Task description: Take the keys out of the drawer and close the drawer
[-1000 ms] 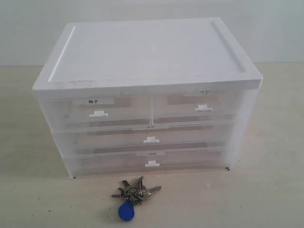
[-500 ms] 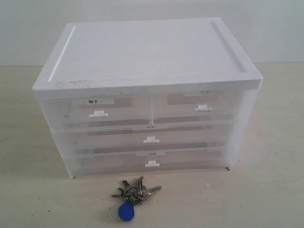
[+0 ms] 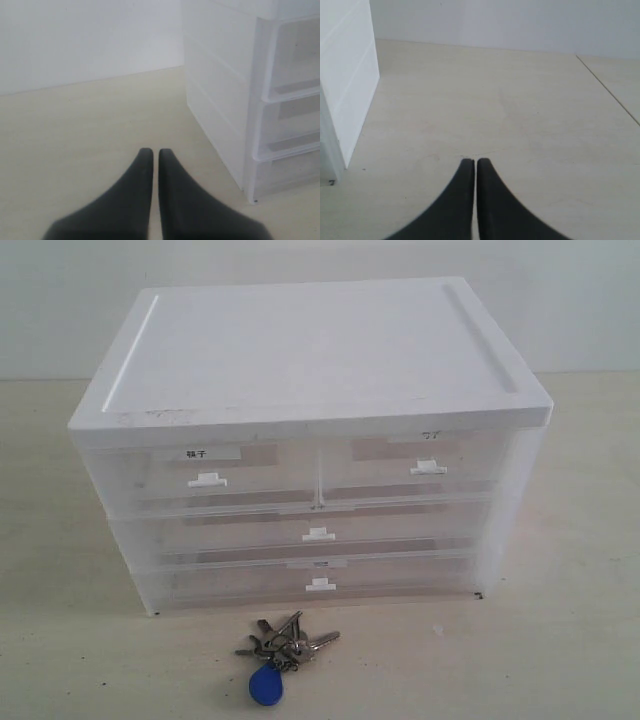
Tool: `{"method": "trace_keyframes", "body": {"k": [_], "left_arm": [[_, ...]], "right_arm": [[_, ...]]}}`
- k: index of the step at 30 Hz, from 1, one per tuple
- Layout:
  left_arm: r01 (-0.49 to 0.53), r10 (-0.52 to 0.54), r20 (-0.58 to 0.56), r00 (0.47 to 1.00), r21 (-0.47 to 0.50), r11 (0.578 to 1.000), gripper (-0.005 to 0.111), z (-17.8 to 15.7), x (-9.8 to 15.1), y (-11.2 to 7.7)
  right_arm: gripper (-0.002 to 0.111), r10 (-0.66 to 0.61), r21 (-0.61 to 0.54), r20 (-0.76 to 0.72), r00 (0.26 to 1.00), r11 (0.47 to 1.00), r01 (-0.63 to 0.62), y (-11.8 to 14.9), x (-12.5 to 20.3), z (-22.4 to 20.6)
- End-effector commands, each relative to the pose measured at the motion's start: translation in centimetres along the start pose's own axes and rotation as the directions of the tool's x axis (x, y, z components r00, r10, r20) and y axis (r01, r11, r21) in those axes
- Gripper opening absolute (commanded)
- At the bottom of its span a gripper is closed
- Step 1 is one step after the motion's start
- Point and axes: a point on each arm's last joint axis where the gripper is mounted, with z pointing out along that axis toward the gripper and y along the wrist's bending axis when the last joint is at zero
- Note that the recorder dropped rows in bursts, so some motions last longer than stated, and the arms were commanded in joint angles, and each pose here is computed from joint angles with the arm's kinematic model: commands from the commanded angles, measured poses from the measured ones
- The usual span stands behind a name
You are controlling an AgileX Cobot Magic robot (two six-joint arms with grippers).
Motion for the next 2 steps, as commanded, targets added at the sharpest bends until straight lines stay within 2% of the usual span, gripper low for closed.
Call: {"method": "trace_keyframes", "body": {"k": [1,2], "left_arm": [[0.003,-0.003,-0.003,1.000,0.001,1.000,0.005,0.01,0.09,-0.03],[0.003,-0.003,-0.003,1.000,0.001,1.000,0.005,0.01,0.09,-0.03]], "right_arm": [[0.000,0.003,0.006,0.016,1.000,1.000,-0.003,-0.04,-0.13,-0.04],[0.000,0.003,0.006,0.016,1.000,1.000,-0.003,-0.04,-0.13,-0.04]]}}
